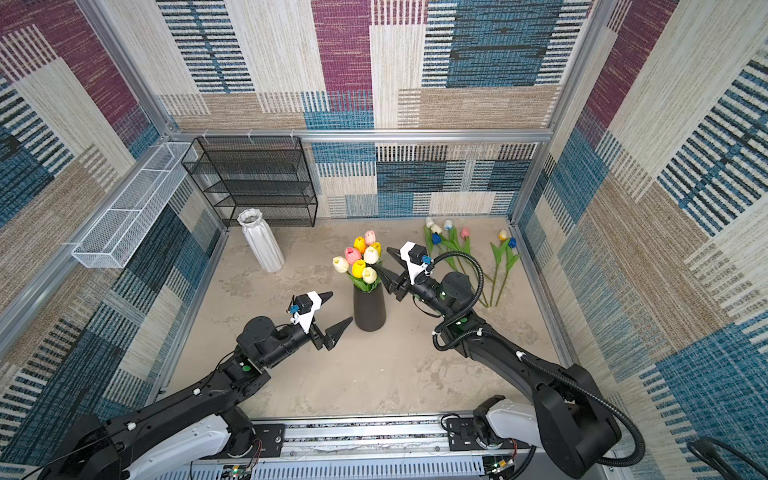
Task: Arrange the flowers into the vase
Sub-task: 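Move the open right gripper to the loose tulips farther away, then lower the right gripper and grasp a white tulip stem beside the blue tulip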
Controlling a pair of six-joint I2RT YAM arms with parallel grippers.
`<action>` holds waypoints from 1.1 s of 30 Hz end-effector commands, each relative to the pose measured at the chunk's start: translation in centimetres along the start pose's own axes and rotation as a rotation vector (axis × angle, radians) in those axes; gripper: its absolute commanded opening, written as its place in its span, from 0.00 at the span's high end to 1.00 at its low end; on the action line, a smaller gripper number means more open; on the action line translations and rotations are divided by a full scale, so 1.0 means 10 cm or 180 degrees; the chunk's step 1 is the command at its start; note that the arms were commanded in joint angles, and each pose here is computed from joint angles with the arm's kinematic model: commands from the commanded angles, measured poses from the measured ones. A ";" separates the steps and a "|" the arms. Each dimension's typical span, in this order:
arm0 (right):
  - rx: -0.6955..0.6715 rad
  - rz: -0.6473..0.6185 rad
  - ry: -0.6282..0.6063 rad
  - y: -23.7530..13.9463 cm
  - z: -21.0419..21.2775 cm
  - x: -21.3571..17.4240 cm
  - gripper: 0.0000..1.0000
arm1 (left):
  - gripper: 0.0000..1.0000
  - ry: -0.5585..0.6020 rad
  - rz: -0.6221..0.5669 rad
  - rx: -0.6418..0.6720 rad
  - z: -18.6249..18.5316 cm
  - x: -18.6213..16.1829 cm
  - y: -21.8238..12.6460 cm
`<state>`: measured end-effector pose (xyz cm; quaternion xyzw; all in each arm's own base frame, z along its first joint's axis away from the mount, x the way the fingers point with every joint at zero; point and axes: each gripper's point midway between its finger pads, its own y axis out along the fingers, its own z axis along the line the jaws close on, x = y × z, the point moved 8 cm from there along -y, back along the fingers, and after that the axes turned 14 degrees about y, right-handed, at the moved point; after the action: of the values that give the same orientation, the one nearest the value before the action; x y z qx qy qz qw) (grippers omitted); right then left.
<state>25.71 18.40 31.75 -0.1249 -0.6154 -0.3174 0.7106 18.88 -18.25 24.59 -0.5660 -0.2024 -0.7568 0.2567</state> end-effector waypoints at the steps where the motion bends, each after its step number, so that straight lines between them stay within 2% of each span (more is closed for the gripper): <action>1: -0.0100 -0.0145 -0.0105 -0.12 0.05 0.12 0.36 | 0.07 0.0054 -0.0102 0.0103 0.04 0.13 -0.07; 7: -0.0369 -0.0437 -0.0097 -0.36 0.12 0.41 0.31 | 0.06 0.0159 -0.0214 0.0163 0.08 0.36 -0.26; 11: -0.0900 -0.0279 0.0107 -0.31 -0.16 0.47 0.33 | 0.03 0.0303 -0.0069 -0.0175 0.03 0.46 -0.20; 17: -0.2221 0.0511 0.0873 -0.32 -1.27 0.32 0.50 | 0.08 0.0269 0.0201 -0.0942 -0.20 0.32 -0.01; 21: -0.2880 0.1362 0.1147 -0.36 -1.94 -0.04 0.59 | 0.10 0.0261 0.0272 -0.1405 -0.43 0.20 0.08; 24: -0.3026 0.1756 0.1348 -0.37 -2.23 -0.31 0.61 | 0.10 0.0212 0.0407 -0.1596 -0.55 0.08 0.15; 29: -0.2888 0.2158 0.1696 -0.16 -2.55 -0.76 0.62 | 0.11 0.0176 0.0574 -0.1651 -0.61 -0.07 0.23; 33: -0.3073 0.2387 0.1686 -0.04 -2.75 -1.06 0.62 | 0.11 0.0163 0.0578 -0.1605 -0.62 -0.13 0.27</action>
<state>46.46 5.16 17.16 -0.5337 -0.1432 -0.3278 0.7663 16.10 -23.58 21.43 -0.6165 0.0594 -0.7613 0.1919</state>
